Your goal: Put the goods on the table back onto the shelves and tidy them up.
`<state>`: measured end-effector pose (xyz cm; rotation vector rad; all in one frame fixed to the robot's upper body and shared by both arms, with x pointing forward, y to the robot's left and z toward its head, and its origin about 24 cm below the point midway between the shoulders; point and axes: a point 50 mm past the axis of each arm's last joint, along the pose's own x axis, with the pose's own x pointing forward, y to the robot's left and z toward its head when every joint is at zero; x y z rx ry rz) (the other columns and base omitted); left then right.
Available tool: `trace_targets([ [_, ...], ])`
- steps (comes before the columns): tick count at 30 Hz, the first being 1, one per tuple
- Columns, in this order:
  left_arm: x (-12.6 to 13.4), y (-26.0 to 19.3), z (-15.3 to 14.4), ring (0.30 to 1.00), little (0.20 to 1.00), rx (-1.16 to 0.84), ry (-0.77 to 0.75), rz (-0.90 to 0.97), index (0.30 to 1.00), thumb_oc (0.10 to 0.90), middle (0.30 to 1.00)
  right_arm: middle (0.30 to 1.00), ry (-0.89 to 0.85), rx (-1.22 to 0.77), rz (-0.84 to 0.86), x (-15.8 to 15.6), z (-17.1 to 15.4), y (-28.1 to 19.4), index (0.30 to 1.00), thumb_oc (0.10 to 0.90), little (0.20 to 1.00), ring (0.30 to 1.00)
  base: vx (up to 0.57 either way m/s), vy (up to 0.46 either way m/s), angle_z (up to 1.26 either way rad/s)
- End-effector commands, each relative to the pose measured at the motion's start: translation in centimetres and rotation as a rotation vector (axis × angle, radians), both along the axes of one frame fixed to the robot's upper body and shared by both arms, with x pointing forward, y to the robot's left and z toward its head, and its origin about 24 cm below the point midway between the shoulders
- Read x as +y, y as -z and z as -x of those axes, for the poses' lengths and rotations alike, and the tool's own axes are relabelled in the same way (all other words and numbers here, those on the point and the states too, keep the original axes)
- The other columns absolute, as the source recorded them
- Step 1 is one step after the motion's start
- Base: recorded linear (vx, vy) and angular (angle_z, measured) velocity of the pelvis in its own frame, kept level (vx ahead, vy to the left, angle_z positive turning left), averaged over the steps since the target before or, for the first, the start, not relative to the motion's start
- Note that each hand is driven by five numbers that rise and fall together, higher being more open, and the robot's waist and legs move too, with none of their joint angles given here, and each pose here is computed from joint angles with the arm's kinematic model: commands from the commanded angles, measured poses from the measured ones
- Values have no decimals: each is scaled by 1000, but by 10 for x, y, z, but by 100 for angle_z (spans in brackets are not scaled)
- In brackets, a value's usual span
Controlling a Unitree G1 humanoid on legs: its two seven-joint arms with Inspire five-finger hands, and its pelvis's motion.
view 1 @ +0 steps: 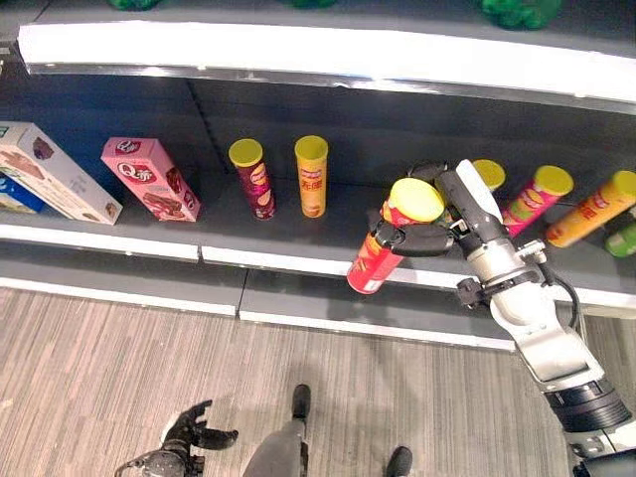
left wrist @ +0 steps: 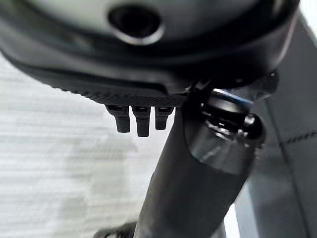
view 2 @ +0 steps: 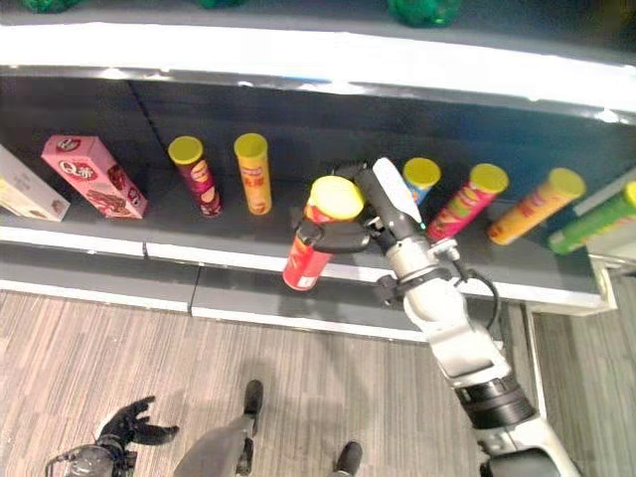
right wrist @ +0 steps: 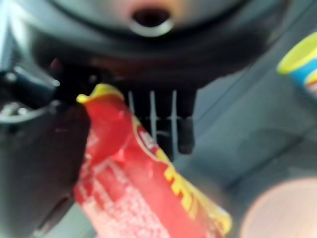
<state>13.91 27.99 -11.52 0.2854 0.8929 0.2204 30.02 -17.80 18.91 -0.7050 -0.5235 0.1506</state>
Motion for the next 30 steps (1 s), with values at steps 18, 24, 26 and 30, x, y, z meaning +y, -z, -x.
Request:
trace_targets([
  [18, -15, 17, 34, 900, 900, 72, -5, -36, 900, 800, 900, 300, 453, -578, -37, -18, -25, -86, 300, 400, 300, 300, -8, -6, 9],
  [24, -17, 9, 16, 900, 900, -3, 31, -55, 900, 800, 900, 300, 599, -664, 18, -43, -31, -107, 300, 400, 300, 300, 2, 17, 14],
  [26, -19, 8, 12, 900, 900, -17, 39, -54, 900, 800, 900, 300, 617, -667, 18, -47, -33, -110, 300, 400, 300, 300, -4, 18, 3],
  [30, -22, 6, 3, 900, 900, -39, 65, -57, 900, 800, 900, 300, 688, -680, -22, -61, -34, -115, 300, 400, 300, 300, 14, 27, -1],
])
